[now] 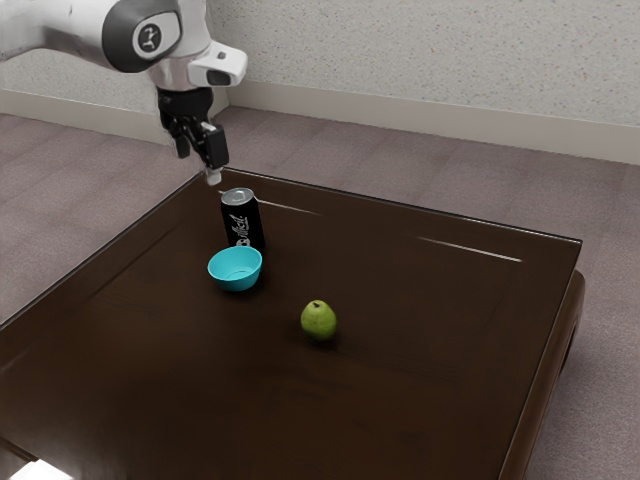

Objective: Place the pear in the bowl.

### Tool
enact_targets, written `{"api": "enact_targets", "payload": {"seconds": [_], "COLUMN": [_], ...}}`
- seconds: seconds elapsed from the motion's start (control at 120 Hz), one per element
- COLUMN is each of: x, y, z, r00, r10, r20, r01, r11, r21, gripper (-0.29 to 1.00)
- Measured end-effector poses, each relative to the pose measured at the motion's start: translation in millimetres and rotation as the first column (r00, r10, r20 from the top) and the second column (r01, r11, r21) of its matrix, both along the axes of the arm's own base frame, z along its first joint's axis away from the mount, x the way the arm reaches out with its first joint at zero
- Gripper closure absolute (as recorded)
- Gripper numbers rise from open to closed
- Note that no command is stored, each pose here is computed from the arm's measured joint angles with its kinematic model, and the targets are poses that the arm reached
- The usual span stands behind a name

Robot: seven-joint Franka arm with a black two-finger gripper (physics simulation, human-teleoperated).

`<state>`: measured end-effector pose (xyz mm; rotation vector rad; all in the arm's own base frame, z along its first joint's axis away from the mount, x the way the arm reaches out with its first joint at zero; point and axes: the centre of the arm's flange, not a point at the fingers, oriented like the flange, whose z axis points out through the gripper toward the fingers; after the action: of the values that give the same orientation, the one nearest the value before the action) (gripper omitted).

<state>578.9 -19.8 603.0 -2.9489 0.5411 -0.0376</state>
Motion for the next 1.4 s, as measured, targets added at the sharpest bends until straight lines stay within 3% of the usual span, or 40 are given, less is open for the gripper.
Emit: {"api": "enact_targets", "payload": {"seconds": [0.133, 0.2, 0.375, 0.525, 0.633, 0.875, 1.4], "x": [4, -7, -22, 1, 26, 77, 108], "y": [-34, -55, -82, -96, -106, -72, -67], "z": [-44, -76, -127, -178, -223, -284, -354], "r00": [0.990, 0.975, 0.947, 0.949, 0.960, 0.979, 0.981], "r10": [-0.109, -0.161, -0.211, -0.187, -0.149, -0.036, 0.005], "r20": [-0.086, -0.154, -0.243, -0.255, -0.237, -0.200, -0.196], "r01": [0.109, 0.159, 0.164, 0.092, 0.042, -0.049, -0.084], "r11": [0.994, 0.987, 0.966, 0.935, 0.914, 0.913, 0.916], "r21": [0.001, -0.027, -0.201, -0.343, -0.403, -0.405, -0.393], "gripper": [0.00, 0.00, 0.00, 0.00, 0.00, 0.00, 0.00]}}
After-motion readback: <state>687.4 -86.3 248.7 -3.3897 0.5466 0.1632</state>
